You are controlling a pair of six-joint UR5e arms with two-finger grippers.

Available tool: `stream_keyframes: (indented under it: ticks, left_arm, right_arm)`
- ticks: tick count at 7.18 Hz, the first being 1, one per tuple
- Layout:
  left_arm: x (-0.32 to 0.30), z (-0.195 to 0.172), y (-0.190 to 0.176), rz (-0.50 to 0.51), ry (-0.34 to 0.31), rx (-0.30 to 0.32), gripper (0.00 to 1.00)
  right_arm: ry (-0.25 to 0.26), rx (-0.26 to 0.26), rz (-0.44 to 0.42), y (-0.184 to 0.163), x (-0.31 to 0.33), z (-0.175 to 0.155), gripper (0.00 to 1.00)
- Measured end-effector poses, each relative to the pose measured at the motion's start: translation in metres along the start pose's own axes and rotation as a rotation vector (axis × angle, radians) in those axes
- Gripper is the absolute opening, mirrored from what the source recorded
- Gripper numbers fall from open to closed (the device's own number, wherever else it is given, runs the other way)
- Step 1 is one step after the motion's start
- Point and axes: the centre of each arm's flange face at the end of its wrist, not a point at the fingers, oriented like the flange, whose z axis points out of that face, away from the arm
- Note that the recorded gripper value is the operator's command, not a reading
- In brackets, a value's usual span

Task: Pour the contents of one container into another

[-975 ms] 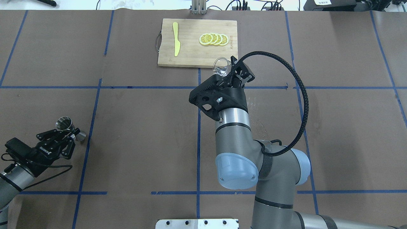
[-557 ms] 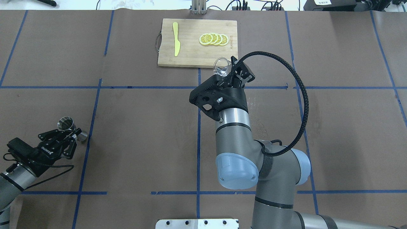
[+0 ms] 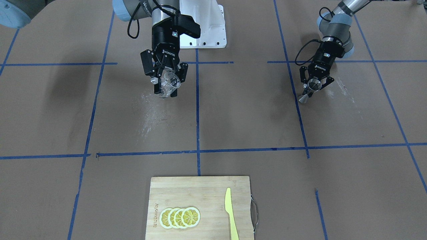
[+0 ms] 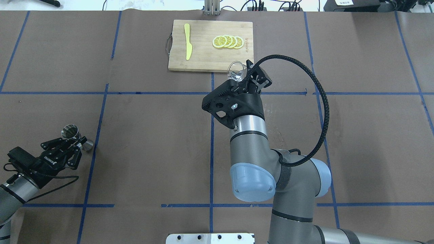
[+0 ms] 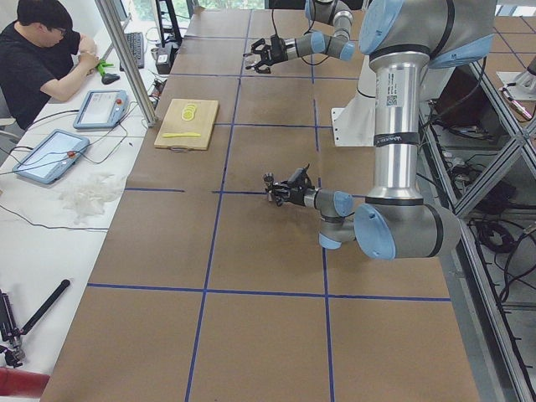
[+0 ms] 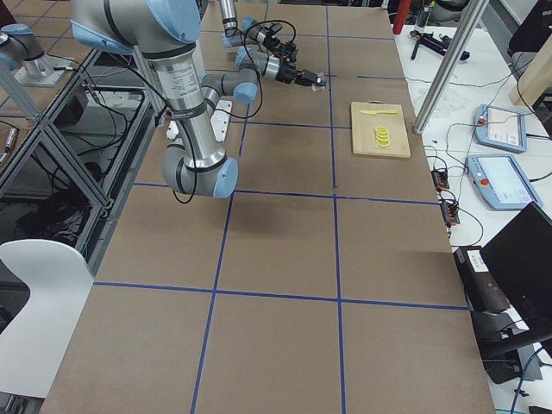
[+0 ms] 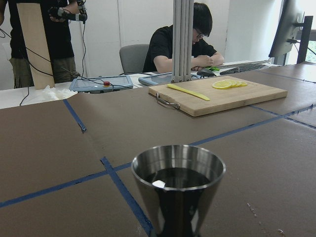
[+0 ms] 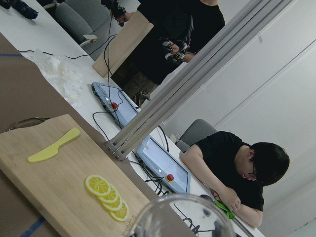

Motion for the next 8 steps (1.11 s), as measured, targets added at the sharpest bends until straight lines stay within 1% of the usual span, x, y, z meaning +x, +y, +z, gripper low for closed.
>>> stream_keyframes:
  ticks: [4,8]
  left_arm:
    - [-0.0004,0.0,0.0016,-0.01,0.0,-0.002,0.17]
    - [-0.0068,-0.0034,0.0048,-0.017,-0.001,0.01,0.17]
  right_arm:
    - [0.0,0.0,0.0,0.0,0.0,0.0,0.0]
    - [0.0,0.0,0.0,0.0,0.0,0.0,0.0]
